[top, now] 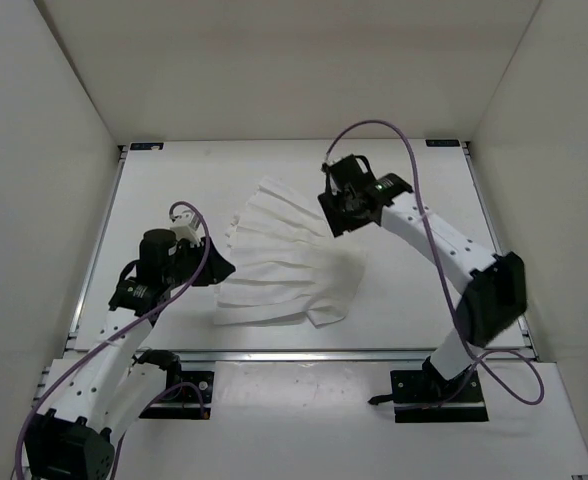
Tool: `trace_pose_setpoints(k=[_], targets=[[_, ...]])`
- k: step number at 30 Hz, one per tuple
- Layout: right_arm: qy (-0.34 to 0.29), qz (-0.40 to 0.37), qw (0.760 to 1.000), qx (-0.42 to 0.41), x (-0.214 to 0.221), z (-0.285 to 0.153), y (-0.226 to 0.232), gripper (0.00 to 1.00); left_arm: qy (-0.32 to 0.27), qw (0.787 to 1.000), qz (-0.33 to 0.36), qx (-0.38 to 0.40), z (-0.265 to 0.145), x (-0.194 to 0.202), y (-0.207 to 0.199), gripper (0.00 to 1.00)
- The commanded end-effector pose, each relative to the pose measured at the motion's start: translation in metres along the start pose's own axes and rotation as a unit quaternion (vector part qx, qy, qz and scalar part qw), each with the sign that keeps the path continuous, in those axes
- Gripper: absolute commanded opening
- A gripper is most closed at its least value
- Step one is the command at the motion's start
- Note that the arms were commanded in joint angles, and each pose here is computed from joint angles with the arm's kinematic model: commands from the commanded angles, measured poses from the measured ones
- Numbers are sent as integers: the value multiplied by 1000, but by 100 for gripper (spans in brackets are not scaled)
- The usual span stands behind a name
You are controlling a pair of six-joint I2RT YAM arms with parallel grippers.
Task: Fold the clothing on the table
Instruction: Flatten the skirt out
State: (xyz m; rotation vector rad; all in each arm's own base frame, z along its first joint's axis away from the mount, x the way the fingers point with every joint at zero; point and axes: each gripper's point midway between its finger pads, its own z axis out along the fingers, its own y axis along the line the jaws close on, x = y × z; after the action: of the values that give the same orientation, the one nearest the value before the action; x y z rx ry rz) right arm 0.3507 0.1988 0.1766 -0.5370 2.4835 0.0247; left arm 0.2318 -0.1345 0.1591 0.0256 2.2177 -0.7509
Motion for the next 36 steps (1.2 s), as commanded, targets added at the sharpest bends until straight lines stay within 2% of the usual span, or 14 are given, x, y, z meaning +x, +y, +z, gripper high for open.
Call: trace_pose_setpoints(k=[1, 3, 4, 7, 9, 13, 19, 24, 30, 36], targets=[[-21, 1, 999, -46, 37, 3, 8, 54, 0, 999, 16, 31, 5, 1, -10, 49], [-11, -46, 996, -69, 78, 1, 29, 53, -11, 999, 22, 40, 5, 0, -12, 46], [-19, -51, 996, -67, 84, -2, 30, 52, -22, 999, 19, 44, 4, -1, -12, 43], [23, -68, 993, -97, 133, 14, 50, 51, -37, 998, 18, 53, 2, -6, -16, 39], [35, -66, 991, -112, 149, 24, 61, 50, -30, 998, 16, 55, 6, -4, -16, 48], [24, -78, 987, -138, 147, 30, 87, 51, -16, 998, 12, 58, 7, 5, -16, 51], [19, -81, 979, -188, 146, 33, 116, 52, -31, 998, 13, 46, 3, 4, -9, 52], [29, -80, 978, -190, 156, 32, 120, 51, -26, 999, 7, 38, 4, 6, -6, 54], [-28, -70, 969, -234, 142, -6, 132, 52, -26, 999, 7, 41, 4, 8, -6, 55], [-28, -70, 961, -265, 154, -13, 136, 53, -23, 999, -4, 46, 8, 11, -6, 54]])
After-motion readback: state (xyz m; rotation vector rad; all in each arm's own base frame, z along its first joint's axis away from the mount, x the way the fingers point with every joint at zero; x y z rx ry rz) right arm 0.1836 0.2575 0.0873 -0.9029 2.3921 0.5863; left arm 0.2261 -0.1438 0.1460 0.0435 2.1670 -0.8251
